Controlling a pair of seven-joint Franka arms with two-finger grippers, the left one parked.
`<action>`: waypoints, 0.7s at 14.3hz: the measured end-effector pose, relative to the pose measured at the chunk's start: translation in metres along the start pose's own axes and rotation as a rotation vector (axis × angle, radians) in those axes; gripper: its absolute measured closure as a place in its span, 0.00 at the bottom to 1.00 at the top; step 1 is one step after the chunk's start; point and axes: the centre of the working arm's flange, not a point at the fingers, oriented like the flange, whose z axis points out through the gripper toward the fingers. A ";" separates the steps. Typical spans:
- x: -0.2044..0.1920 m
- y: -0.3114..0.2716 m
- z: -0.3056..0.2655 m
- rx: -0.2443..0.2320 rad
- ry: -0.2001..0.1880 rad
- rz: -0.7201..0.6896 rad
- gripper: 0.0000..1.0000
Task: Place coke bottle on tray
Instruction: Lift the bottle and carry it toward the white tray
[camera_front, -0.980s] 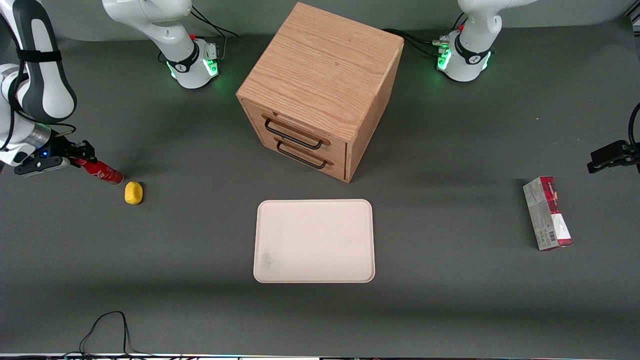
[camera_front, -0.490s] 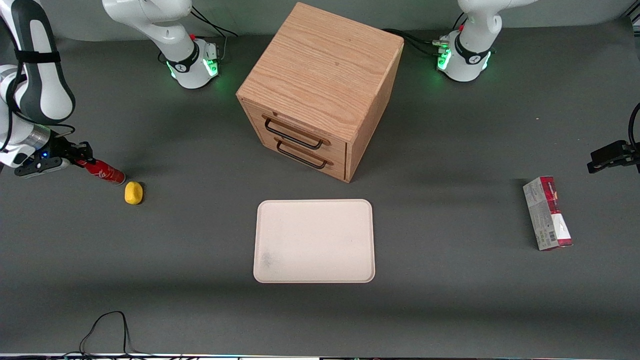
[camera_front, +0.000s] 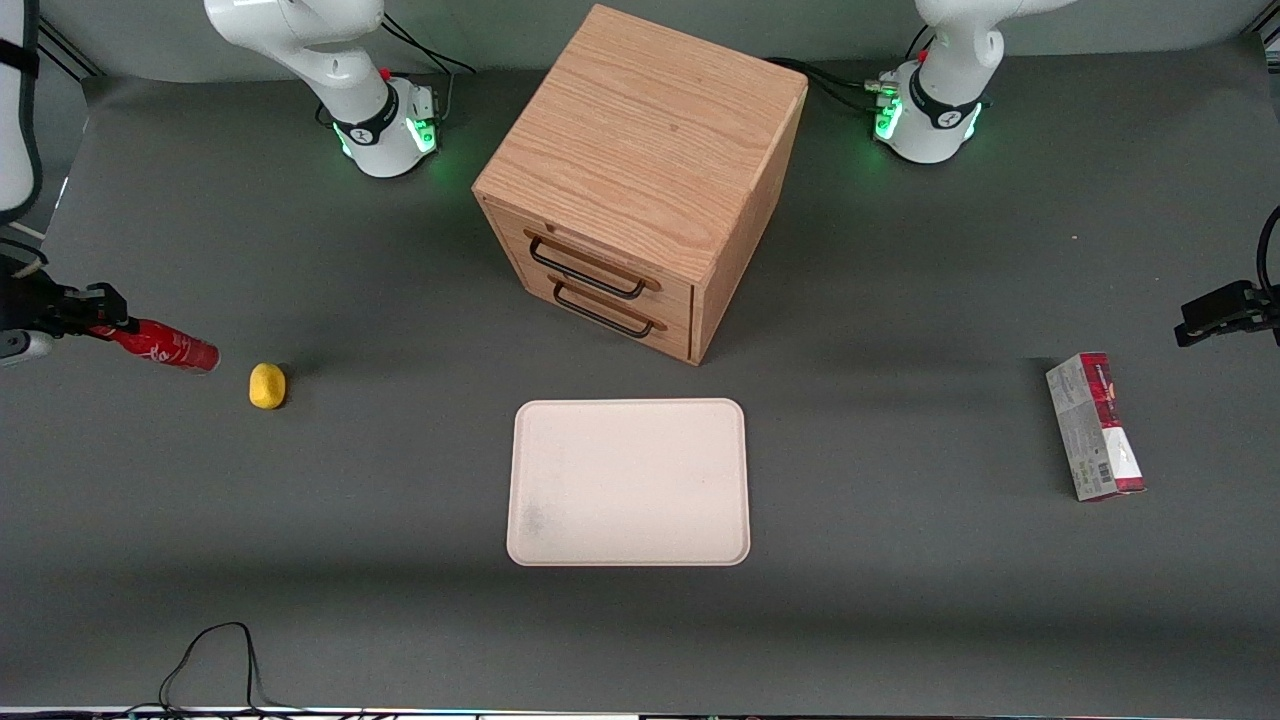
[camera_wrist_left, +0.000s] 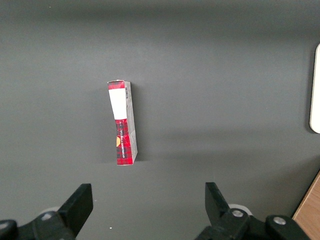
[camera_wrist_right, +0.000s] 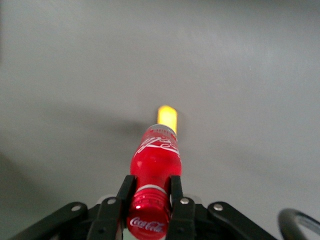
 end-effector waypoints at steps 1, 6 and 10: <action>0.016 -0.025 -0.024 -0.010 0.008 0.001 0.67; 0.086 -0.124 -0.097 0.021 0.072 -0.052 0.67; 0.147 -0.227 -0.093 0.081 0.119 -0.112 0.67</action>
